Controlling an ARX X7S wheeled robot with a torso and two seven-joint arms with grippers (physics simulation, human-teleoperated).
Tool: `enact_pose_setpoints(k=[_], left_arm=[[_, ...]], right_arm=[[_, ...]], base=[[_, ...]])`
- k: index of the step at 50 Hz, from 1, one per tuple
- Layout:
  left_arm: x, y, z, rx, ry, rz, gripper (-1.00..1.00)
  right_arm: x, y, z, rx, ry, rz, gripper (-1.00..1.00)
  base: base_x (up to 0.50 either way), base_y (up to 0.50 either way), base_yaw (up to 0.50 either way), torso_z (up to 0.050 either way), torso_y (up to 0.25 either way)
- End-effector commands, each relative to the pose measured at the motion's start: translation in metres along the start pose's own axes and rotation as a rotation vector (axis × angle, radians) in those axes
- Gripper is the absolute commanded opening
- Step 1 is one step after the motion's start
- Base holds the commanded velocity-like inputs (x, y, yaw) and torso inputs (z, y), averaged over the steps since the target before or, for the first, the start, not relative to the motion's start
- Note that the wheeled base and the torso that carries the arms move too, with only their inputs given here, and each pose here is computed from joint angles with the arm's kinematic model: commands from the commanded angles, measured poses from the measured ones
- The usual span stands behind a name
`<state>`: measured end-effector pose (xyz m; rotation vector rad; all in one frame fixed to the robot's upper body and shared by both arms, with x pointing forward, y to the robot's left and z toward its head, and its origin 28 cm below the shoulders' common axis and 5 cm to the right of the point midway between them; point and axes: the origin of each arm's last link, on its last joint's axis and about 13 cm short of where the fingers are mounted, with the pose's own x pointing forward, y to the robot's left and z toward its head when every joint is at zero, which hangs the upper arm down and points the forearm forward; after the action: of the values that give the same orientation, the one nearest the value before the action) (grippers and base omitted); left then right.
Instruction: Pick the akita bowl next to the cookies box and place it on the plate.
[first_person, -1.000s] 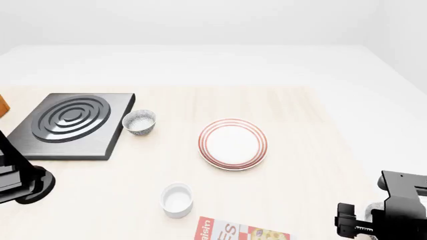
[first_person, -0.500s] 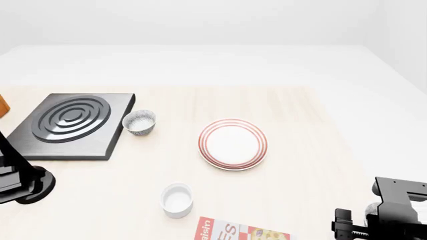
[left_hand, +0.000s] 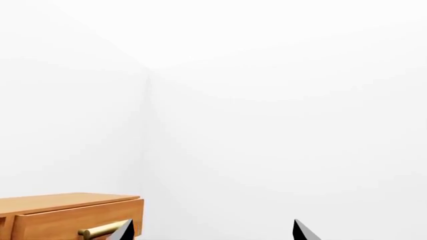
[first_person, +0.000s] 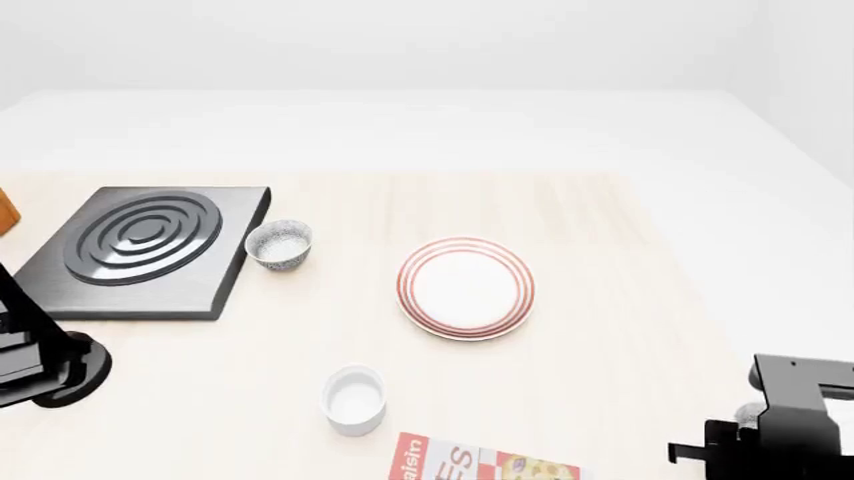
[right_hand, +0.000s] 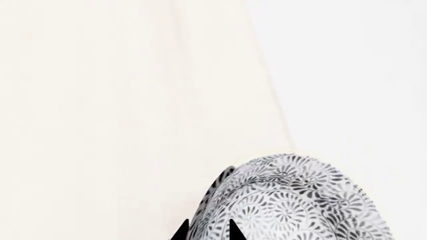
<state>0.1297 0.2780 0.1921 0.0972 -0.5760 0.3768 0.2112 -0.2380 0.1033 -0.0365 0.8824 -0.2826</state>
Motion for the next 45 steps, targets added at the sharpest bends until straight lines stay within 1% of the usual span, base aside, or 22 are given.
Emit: enact_pose_setpoints(k=[1,6,8,11,12,14,22,24,26,27,31,36,37,39,42,45], left_arm=[[0.0,0.0,0.0,0.0,0.002,0.0,1.0],[0.0,0.0,0.0,0.0,0.003,-0.001,1.0],[0.0,0.0,0.0,-0.001,0.002,-0.001,1.0],[-0.001,0.0,0.0,-0.001,0.002,0.0,1.0],[-0.001,0.0,0.0,-0.001,0.002,0.0,1.0],[-0.001,0.0,0.0,-0.002,0.002,-0.002,1.0],[0.0,0.0,0.0,-0.002,0.003,0.001,1.0],[0.0,0.0,-0.001,-0.001,0.005,0.0,1.0],[0.0,-0.001,-0.001,-0.001,0.006,-0.001,1.0],[0.0,-0.001,-0.001,0.0,0.005,-0.002,1.0],[0.001,0.0,0.001,-0.002,0.0,-0.001,1.0],[0.001,0.0,-0.001,-0.003,0.004,-0.001,1.0],[0.001,0.0,0.0,-0.004,0.002,0.0,1.0],[0.001,0.0,0.0,-0.001,0.001,0.0,1.0],[0.001,0.001,0.0,-0.002,0.001,0.003,1.0],[0.001,0.0,0.0,-0.002,0.003,0.003,1.0]], right_arm=[[-0.01,0.009,0.005,0.037,-0.082,0.161,-1.0],[-0.022,0.01,0.022,0.013,-0.147,0.184,-1.0],[-0.028,0.011,0.032,0.008,-0.193,0.199,-1.0],[-0.036,0.016,0.048,0.02,-0.266,0.212,-1.0],[-0.037,0.016,0.051,0.023,-0.274,0.218,-1.0],[-0.039,0.022,0.059,-0.01,-0.277,0.217,-1.0],[-0.046,0.037,0.082,-0.072,-0.347,0.239,-1.0],[-0.051,0.044,0.093,-0.092,-0.387,0.262,-1.0],[-0.053,0.049,0.099,-0.112,-0.402,0.274,-1.0],[-0.056,0.055,0.106,-0.14,-0.42,0.286,-1.0],[-0.066,0.073,0.123,-0.206,-0.484,0.326,-1.0],[-0.073,0.091,0.141,-0.249,-0.537,0.365,-1.0],[-0.076,0.097,0.148,-0.247,-0.555,0.384,-1.0],[-0.078,0.103,0.155,-0.255,-0.568,0.406,-1.0],[-0.08,0.111,0.161,-0.262,-0.572,0.427,-1.0],[-0.083,0.121,0.165,-0.303,-0.599,0.454,-1.0]], base=[[0.0,0.0,0.0,0.0,0.0],[0.0,0.0,0.0,0.0,0.0],[0.0,0.0,0.0,0.0,0.0],[0.0,0.0,0.0,0.0,0.0],[0.0,0.0,0.0,0.0,0.0],[0.0,0.0,0.0,0.0,0.0],[0.0,0.0,0.0,0.0,0.0],[0.0,0.0,0.0,0.0,0.0],[0.0,0.0,0.0,0.0,0.0],[0.0,0.0,0.0,0.0,0.0],[0.0,0.0,0.0,0.0,0.0],[0.0,0.0,0.0,0.0,0.0],[0.0,0.0,0.0,0.0,0.0],[0.0,0.0,0.0,0.0,0.0],[0.0,0.0,0.0,0.0,0.0],[0.0,0.0,0.0,0.0,0.0]])
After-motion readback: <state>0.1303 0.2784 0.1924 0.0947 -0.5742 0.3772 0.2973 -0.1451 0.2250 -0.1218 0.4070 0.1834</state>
